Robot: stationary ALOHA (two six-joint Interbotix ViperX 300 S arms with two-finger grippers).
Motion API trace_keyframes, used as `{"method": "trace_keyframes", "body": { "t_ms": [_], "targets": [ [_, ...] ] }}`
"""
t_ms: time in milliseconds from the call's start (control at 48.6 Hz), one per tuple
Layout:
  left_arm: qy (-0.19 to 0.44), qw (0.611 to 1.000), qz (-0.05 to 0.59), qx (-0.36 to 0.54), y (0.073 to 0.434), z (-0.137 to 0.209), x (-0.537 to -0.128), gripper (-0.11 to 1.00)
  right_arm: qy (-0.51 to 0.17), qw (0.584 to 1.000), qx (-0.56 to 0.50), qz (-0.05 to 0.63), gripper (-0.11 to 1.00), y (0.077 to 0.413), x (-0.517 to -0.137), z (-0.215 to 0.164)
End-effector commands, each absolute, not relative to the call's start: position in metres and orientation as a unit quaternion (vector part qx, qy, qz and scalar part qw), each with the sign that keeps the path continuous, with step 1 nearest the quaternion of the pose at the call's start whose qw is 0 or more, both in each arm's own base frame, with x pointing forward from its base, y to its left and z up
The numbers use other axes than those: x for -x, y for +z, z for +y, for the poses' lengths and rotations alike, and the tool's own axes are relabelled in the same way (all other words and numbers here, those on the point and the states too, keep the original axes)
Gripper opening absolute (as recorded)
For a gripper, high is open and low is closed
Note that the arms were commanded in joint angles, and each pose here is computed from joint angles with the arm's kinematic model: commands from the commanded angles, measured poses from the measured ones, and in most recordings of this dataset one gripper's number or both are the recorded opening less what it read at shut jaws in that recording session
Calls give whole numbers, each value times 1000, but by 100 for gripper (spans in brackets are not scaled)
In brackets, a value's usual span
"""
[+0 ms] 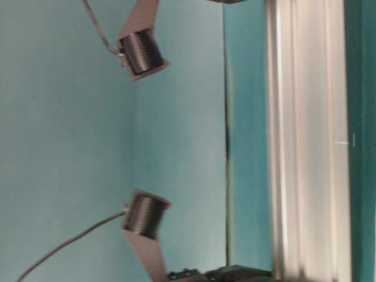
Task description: Lift the metal rail with both hands and move it towards you.
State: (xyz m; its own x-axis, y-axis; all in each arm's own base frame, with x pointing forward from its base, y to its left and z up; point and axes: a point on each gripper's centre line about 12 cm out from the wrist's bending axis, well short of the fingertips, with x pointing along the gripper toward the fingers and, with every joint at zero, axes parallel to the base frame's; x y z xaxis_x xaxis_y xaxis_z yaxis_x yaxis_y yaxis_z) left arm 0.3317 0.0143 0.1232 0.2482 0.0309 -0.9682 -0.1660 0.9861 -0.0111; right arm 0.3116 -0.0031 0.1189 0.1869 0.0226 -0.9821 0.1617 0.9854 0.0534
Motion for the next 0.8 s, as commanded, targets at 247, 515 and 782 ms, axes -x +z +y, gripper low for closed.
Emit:
{"method": "trace_keyframes", "body": {
  "t_ms": [247, 515, 782],
  "targets": [
    [84, 791, 601, 81, 117, 24, -338, 31, -53, 773, -89, 626, 41, 110, -318, -4],
    [78, 798, 593, 78, 121, 20, -348, 31, -49, 771, -93, 628, 40, 110, -316, 2],
    [73, 800, 591, 79, 122, 9, -355, 31, -49, 773, -94, 626, 41, 110, -317, 2]
  ]
}}
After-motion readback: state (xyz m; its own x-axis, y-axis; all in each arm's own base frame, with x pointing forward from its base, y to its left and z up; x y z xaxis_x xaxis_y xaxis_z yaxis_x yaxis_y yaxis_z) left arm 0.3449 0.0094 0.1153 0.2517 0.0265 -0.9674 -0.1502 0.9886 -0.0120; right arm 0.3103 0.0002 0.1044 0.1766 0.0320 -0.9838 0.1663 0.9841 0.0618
